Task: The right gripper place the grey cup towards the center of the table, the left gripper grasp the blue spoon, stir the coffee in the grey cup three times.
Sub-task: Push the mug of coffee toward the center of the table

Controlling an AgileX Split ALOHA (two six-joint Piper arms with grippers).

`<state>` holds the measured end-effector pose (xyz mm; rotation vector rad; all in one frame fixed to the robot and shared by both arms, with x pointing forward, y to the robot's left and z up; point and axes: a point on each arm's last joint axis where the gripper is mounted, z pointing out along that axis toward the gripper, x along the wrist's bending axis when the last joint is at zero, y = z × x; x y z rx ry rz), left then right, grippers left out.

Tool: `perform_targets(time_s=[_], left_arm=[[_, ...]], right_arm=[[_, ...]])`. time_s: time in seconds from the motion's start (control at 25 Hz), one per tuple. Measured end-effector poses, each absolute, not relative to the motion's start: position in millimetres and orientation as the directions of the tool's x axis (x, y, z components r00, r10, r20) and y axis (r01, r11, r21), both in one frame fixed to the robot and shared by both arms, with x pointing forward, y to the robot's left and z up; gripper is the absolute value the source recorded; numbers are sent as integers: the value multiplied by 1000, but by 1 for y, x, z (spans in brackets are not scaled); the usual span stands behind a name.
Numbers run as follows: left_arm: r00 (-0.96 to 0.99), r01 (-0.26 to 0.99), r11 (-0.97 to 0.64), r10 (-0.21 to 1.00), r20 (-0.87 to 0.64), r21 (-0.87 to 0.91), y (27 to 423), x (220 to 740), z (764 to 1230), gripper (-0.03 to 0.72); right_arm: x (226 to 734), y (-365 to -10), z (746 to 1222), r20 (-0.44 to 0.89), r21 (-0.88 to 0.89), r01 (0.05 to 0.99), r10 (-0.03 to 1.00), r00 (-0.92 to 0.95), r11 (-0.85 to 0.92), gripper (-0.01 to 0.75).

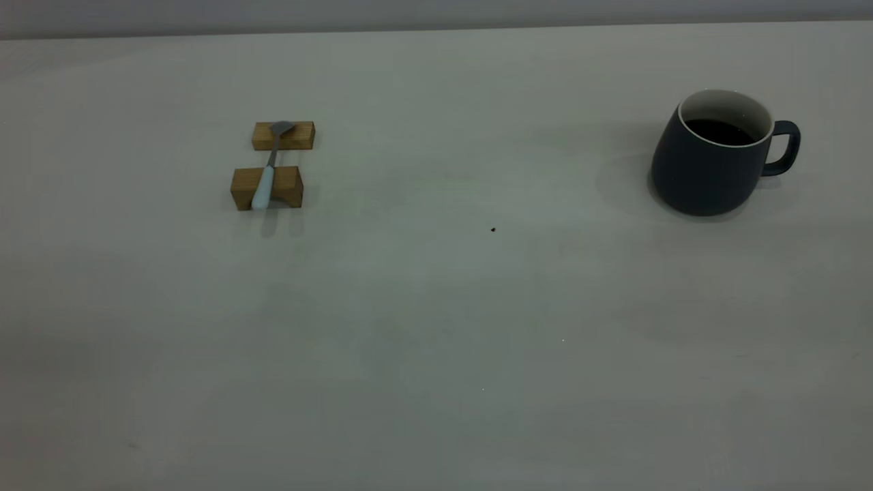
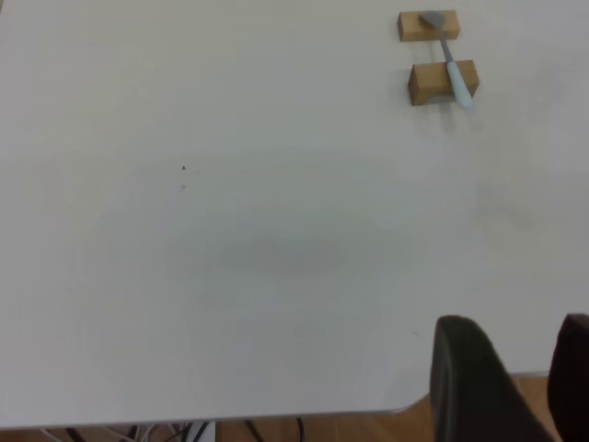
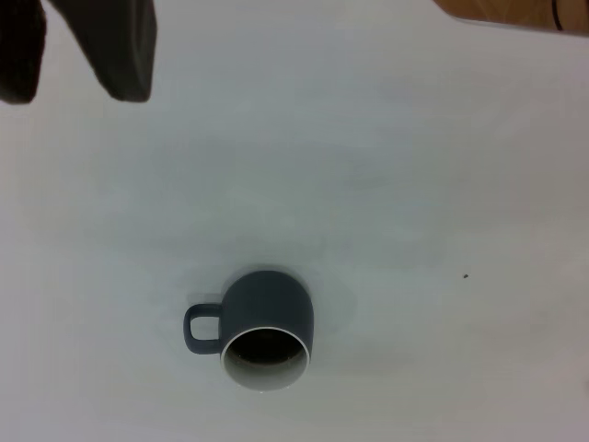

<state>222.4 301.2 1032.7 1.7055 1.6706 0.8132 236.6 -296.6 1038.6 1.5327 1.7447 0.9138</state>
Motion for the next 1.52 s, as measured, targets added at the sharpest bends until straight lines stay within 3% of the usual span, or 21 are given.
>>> perform_targets(time_s=[0.56, 0.8, 0.96, 1.08, 1.28, 1.52], left_arm=[[15, 625, -18, 1000, 11, 780, 301, 222, 1033, 293], [15, 625, -18, 1000, 11, 780, 301, 222, 1033, 293], [15, 625, -18, 1000, 11, 780, 301, 222, 1033, 293], [15, 625, -18, 1000, 11, 780, 301, 222, 1033, 293], [15, 625, -18, 1000, 11, 780, 301, 222, 1033, 293], [15, 625, -18, 1000, 11, 780, 301, 222, 1033, 293]], right_arm=[[236, -296, 1039, -14, 831, 550, 993, -121, 79, 240], [258, -298, 1072, -44, 763, 639, 993, -107, 102, 267], [310, -300, 1094, -121, 658, 739, 989, -90, 148, 366], [355, -301, 1095, -189, 559, 803, 975, -117, 204, 485], [422, -295, 1078, -263, 467, 805, 927, -269, 366, 685], [474, -289, 1038, -256, 367, 817, 893, -371, 445, 729]])
